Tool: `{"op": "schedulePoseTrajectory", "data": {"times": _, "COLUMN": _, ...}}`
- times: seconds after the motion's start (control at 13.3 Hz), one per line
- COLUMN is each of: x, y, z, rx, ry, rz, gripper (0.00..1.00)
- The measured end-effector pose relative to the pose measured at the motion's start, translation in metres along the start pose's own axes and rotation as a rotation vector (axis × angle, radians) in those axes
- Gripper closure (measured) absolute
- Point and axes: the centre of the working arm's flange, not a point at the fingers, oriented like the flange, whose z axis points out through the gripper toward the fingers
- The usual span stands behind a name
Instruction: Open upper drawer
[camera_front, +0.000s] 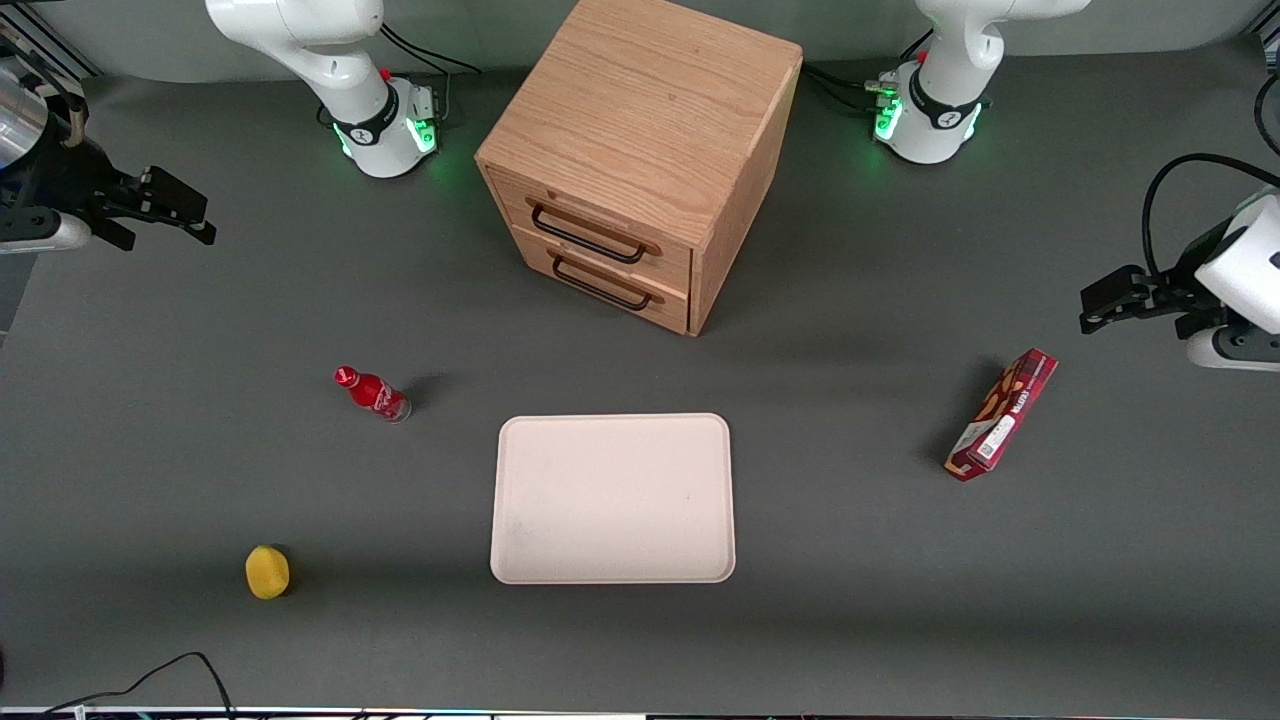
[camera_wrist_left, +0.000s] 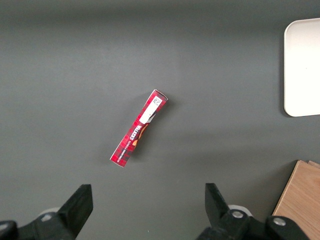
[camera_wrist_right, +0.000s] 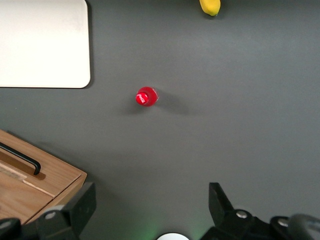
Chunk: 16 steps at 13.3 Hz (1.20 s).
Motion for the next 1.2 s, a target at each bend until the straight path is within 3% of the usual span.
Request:
{"op": "schedulePoseTrajectory", "data": {"times": 0.45, "x": 0.000, "y": -0.005, "z": 0.001, "rx": 0.000, "ry": 0.003, "rz": -0.011, "gripper": 0.00}}
{"op": "schedulePoseTrajectory", "data": {"times": 0.82, "x": 0.005, "y": -0.092, "z": 0.013, "rx": -0.011, "ry": -0.001, "rz": -0.166, "gripper": 0.00}}
{"op": "schedulePoseTrajectory", "data": {"times": 1.05, "x": 0.017, "y": -0.134, "z": 0.030, "rx": 0.027, "ry": -0.033, "rz": -0.233, "gripper": 0.00}}
{"op": "schedulePoseTrajectory", "data": {"times": 1.2, "x": 0.028, "y": -0.151, "z": 0.041, "rx": 0.089, "ry": -0.051, "rz": -0.249, "gripper": 0.00}}
